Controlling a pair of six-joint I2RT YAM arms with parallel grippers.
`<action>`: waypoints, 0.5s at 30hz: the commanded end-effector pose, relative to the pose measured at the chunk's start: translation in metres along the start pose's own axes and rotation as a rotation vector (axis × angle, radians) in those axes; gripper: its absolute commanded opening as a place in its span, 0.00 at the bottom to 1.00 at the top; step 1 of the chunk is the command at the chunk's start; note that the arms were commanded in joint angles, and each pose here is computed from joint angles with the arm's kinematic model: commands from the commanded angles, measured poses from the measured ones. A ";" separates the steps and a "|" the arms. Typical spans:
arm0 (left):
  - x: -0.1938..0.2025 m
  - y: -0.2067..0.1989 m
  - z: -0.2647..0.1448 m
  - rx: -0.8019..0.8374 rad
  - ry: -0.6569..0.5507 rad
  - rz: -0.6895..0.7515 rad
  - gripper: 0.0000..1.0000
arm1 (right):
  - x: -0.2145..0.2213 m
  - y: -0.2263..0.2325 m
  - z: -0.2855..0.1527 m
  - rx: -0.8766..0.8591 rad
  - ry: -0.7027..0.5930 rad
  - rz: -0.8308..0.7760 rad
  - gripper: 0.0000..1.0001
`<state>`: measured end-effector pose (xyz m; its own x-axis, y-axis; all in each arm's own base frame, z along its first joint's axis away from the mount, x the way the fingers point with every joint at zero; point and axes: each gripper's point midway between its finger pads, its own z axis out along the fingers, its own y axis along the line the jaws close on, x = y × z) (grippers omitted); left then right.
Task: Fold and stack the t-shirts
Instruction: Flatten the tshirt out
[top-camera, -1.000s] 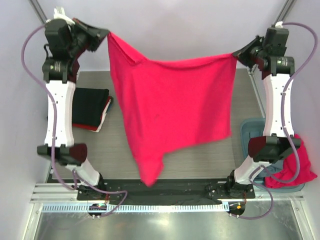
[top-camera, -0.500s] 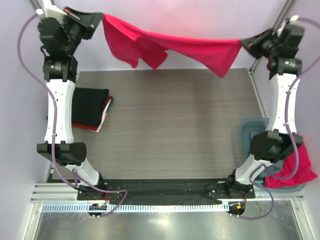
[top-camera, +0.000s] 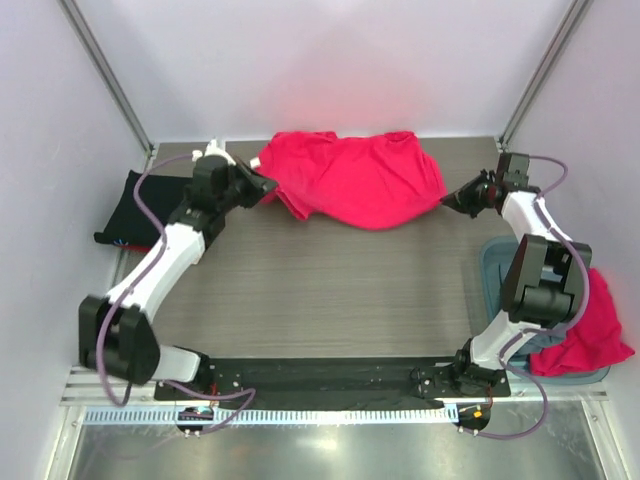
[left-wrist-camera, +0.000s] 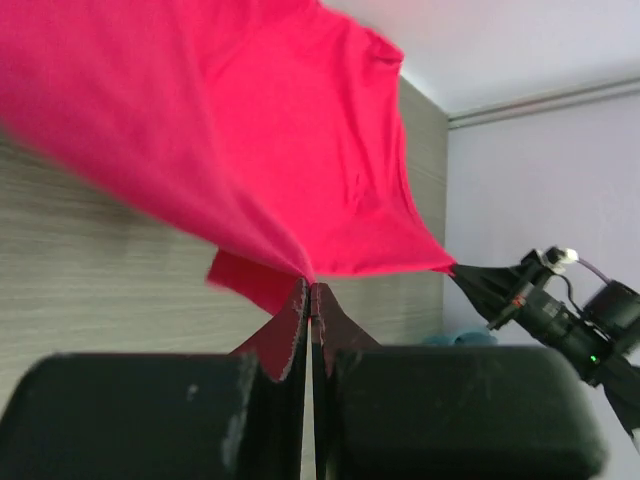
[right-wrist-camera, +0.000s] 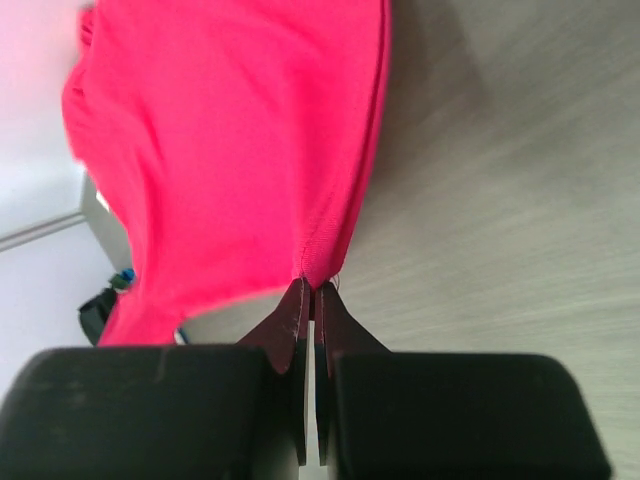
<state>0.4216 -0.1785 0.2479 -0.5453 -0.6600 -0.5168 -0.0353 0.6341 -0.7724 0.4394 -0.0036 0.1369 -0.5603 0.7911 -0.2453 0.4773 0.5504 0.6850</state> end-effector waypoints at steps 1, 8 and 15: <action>-0.030 -0.038 -0.055 0.129 -0.225 0.069 0.00 | 0.000 0.006 -0.025 -0.056 -0.105 -0.093 0.01; 0.010 0.023 -0.094 0.003 -0.232 0.053 0.00 | 0.048 -0.045 -0.032 0.001 -0.103 -0.089 0.01; 0.038 0.073 -0.143 -0.106 -0.237 0.067 0.00 | 0.081 -0.090 -0.058 0.113 -0.135 -0.129 0.01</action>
<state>0.2955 -0.1187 0.2183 -0.3971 -0.6866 -0.6090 -0.0822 0.6875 -0.7215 0.3177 0.0085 0.0771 -0.5635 0.7716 -0.2950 0.5228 0.6096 0.5958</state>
